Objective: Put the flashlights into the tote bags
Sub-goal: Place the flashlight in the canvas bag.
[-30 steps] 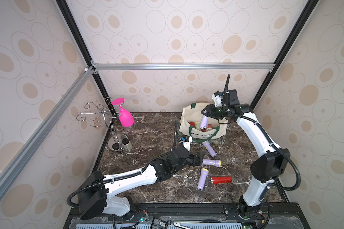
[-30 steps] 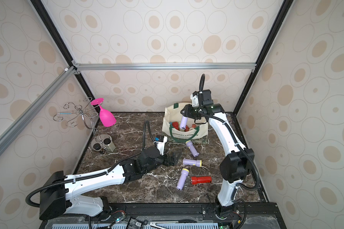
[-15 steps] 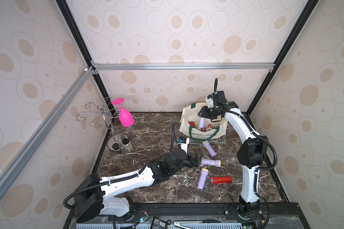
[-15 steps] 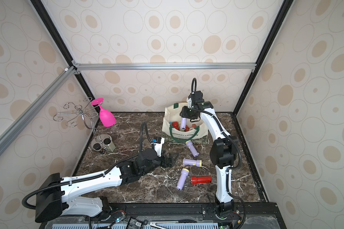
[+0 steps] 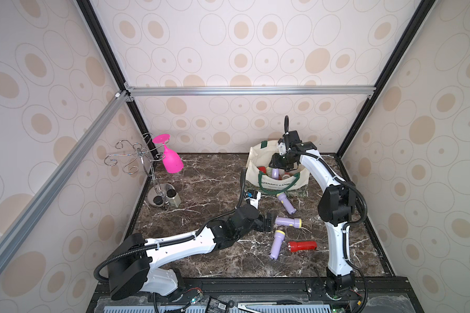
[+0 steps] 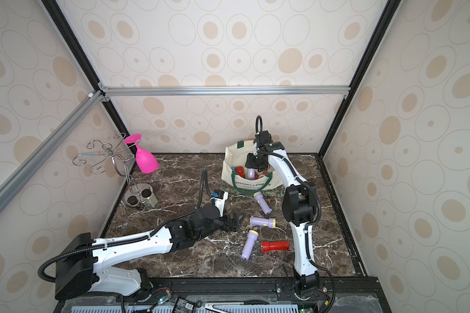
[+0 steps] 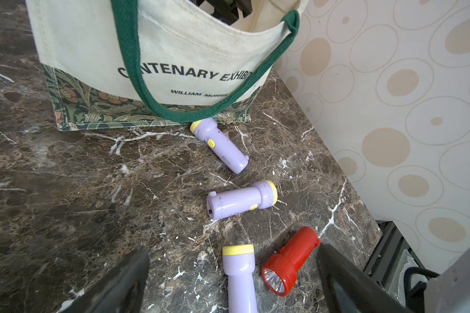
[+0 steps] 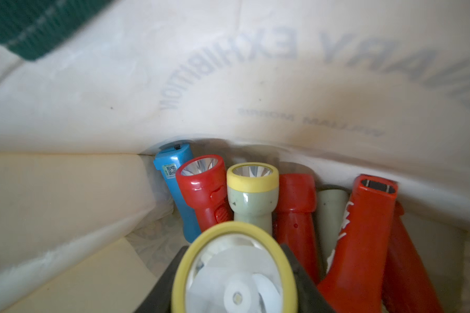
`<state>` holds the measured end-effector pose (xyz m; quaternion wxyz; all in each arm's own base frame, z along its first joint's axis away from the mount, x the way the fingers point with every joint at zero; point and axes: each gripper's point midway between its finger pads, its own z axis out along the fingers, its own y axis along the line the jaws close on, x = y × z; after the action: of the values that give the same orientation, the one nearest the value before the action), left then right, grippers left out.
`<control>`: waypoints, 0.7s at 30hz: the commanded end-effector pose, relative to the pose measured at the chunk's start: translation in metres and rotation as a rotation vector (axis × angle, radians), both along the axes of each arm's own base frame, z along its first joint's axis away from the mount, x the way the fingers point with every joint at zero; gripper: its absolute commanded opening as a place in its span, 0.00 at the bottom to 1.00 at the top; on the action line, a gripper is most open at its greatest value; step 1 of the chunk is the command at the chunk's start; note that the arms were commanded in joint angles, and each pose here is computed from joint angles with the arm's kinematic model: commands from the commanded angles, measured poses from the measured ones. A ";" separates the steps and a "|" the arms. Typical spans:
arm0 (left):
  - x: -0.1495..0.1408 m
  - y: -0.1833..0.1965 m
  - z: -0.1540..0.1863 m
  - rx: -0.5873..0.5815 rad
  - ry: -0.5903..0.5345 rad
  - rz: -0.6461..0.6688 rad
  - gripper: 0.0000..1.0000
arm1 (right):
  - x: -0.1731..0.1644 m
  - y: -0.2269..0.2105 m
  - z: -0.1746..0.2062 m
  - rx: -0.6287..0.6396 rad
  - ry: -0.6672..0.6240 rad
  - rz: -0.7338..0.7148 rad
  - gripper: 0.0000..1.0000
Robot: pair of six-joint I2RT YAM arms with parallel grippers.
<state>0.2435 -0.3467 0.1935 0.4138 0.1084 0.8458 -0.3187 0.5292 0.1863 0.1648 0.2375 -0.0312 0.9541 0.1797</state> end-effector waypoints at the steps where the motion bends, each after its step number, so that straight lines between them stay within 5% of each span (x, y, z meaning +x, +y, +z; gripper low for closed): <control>1: 0.001 0.001 -0.009 0.038 0.005 -0.007 0.99 | 0.003 -0.006 0.035 -0.038 -0.080 0.009 0.57; 7: -0.003 0.001 -0.016 0.067 0.011 -0.018 1.00 | 0.002 -0.012 0.090 -0.036 -0.184 0.016 0.73; 15: -0.012 -0.010 -0.035 0.100 0.033 -0.063 0.99 | -0.031 -0.017 0.176 0.028 -0.326 0.004 0.79; 21: -0.029 -0.028 -0.065 0.194 0.075 -0.138 0.96 | -0.069 -0.026 0.202 0.032 -0.357 0.013 0.81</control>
<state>0.2233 -0.3647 0.1337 0.3596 0.1645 0.8758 -0.2766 0.4752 0.1635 0.3670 0.4120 -0.0619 0.8891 0.1896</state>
